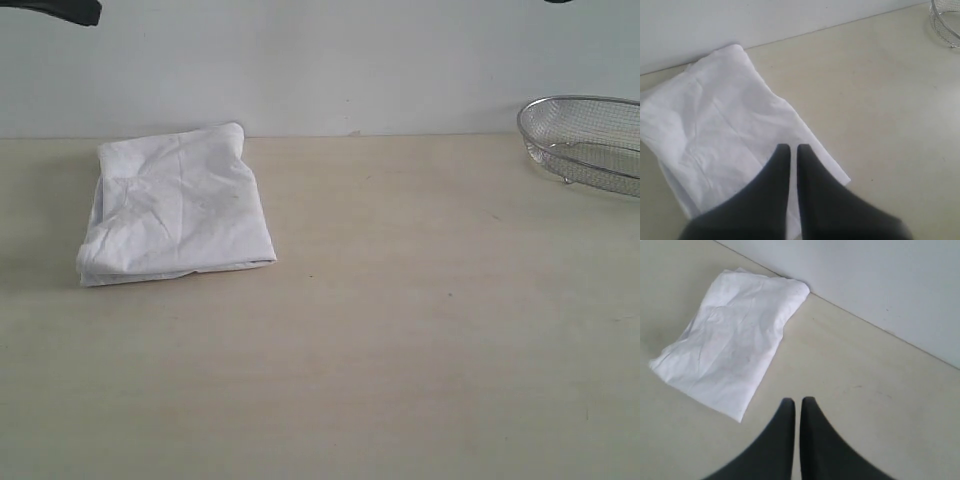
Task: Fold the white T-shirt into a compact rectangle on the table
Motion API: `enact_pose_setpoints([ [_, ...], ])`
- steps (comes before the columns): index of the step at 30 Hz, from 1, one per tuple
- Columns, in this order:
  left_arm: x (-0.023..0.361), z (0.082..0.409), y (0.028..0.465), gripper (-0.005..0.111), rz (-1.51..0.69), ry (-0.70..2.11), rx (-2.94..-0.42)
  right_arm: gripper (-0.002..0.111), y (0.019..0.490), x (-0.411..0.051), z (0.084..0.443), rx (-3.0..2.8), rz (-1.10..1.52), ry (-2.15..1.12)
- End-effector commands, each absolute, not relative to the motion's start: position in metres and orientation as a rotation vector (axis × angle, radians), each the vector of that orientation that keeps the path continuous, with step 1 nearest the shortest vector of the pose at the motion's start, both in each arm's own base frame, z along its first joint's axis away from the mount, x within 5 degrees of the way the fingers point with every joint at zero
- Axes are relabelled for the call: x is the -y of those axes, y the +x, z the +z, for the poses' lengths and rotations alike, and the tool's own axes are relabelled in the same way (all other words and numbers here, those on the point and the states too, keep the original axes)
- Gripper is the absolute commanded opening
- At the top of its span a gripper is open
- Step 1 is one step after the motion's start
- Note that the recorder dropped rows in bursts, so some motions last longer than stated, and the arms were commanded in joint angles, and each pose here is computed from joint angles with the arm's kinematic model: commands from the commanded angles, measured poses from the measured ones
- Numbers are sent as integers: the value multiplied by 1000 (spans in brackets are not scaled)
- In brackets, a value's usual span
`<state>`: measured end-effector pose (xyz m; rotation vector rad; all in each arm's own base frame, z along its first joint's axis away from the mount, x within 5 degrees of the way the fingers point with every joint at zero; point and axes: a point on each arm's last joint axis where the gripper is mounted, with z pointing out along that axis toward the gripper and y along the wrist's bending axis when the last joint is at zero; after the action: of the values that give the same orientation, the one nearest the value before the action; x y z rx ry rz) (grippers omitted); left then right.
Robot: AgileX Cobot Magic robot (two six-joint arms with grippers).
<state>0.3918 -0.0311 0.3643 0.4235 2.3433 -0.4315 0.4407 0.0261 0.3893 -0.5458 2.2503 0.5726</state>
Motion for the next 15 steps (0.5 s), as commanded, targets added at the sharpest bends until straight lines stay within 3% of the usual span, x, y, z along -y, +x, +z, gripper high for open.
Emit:
enact_pose_setpoints([
  [1,30,372,346,5,-369,366,-2258,0,400,-34,404,-2278,574,-568],
  [6,26,353,296,5,-342,235,-2196,0,347,-41,396,-2329,638,-592],
  [15,22,283,218,5,-359,36,-2147,0,265,-52,369,-2143,714,-578],
])
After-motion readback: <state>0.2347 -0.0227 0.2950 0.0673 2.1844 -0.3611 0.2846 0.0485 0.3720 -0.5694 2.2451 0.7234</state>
